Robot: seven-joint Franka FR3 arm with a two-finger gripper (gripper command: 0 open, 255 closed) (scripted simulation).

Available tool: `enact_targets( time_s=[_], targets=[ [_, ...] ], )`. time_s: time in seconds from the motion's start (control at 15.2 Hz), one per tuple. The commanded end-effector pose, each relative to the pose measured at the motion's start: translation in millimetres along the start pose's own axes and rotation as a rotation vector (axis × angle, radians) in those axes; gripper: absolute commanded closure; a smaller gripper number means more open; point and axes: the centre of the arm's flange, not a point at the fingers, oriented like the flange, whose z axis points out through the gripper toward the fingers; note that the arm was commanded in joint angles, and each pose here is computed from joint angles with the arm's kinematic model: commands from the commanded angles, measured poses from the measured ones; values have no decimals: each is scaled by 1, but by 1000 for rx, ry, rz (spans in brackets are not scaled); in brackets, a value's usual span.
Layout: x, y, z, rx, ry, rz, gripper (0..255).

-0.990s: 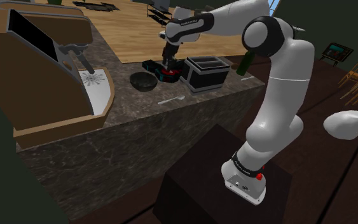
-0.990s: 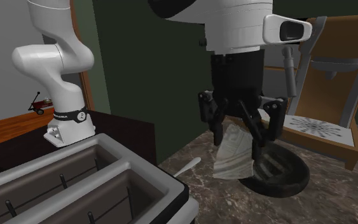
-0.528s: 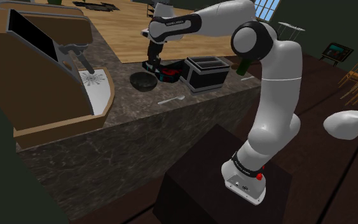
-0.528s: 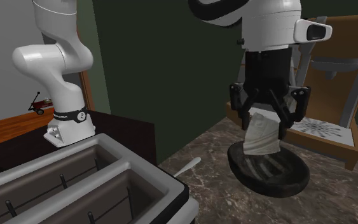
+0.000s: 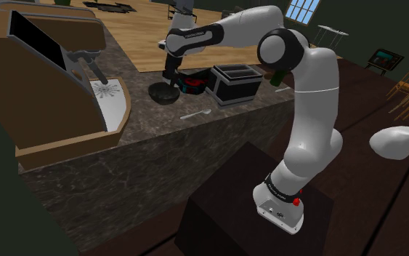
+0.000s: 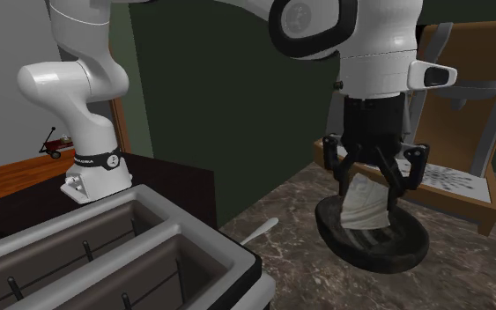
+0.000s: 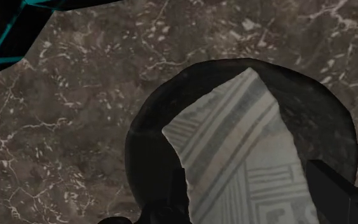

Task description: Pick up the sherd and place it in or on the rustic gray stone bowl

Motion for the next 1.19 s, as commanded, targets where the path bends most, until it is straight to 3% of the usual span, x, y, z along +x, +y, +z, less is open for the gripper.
enact_targets(
  time_s=[0.0,0.33,0.86,0.92,1.12],
  targets=[
    [0,-1,10,-1,0,0,255],
    [-2,-4,36,-1,0,0,255],
    [-2,-4,36,-1,0,0,255],
    [-2,-4,36,-1,0,0,0],
    [-2,-4,36,-1,0,0,0]
  ],
)
